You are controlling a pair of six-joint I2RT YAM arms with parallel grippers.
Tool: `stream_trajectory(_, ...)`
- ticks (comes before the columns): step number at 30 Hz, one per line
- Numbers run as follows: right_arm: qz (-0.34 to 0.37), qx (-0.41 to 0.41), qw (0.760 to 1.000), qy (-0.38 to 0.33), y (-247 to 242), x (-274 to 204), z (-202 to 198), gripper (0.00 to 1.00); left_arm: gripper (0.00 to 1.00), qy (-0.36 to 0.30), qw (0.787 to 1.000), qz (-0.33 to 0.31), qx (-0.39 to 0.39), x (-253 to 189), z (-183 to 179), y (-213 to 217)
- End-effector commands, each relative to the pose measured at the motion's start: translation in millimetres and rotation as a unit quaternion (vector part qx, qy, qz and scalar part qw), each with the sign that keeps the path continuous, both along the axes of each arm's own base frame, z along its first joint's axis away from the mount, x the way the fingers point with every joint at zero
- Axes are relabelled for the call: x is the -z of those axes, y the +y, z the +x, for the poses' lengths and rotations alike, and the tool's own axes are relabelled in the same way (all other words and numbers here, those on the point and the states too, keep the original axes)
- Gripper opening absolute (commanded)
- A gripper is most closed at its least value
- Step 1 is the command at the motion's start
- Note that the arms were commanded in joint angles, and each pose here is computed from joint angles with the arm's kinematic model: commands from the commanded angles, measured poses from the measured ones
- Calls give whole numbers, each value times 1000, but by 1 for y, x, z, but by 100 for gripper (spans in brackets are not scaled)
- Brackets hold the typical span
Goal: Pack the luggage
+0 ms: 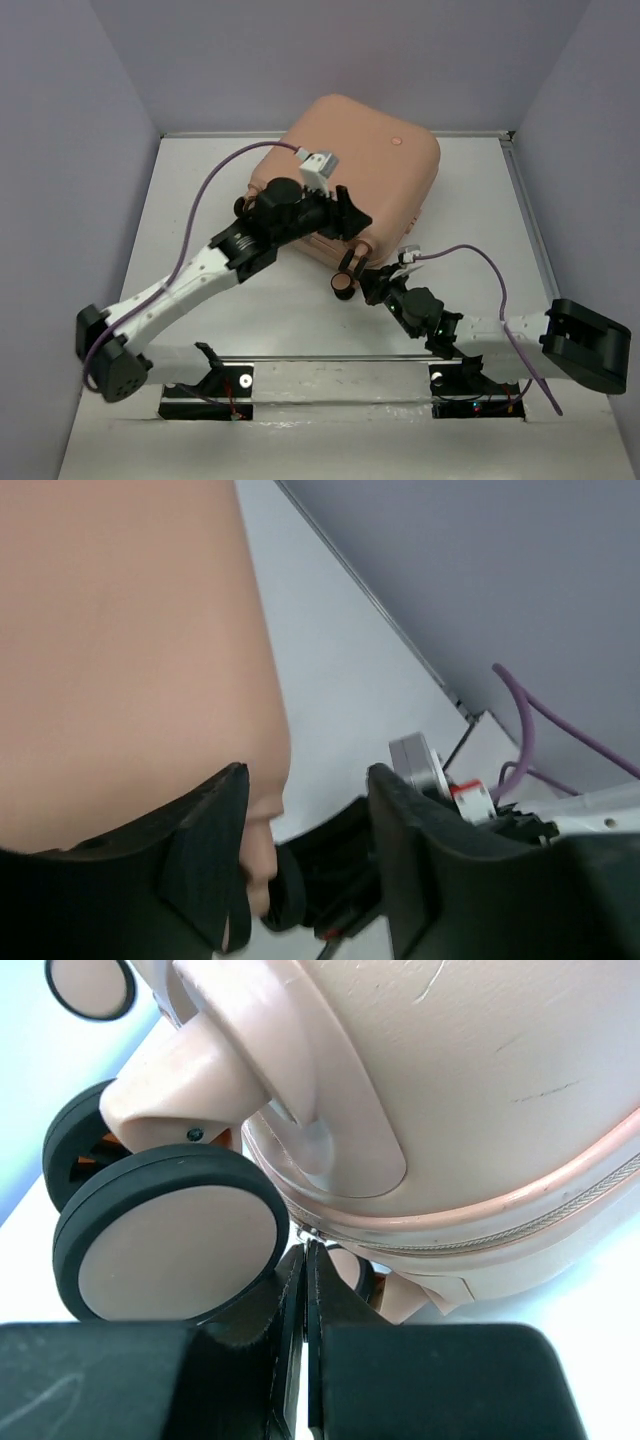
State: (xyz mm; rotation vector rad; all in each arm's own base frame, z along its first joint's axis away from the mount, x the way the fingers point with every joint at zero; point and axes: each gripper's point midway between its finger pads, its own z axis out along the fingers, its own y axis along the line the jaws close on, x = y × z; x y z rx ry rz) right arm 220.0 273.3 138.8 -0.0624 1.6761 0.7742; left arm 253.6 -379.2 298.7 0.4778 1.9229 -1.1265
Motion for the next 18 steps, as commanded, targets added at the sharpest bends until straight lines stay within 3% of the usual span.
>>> stream_trajectory(1,15,-44,999,16,6,-11,-9,7,68,11,994,65,-84,41,-27,81)
stream_trajectory(4,-2,-37,999,29,-8,-4,-1,7,77,45,995,44,-79,68,-47,91)
stream_trajectory(8,11,10,1000,22,-56,-30,34,7,81,78,997,-8,-1,76,-64,58)
stream_trajectory(13,-11,26,1000,-6,-91,-74,55,7,86,60,997,-28,44,52,-49,11)
stream_trajectory(18,-24,-9,999,29,-83,-49,44,7,86,56,995,-38,67,44,-34,-22)
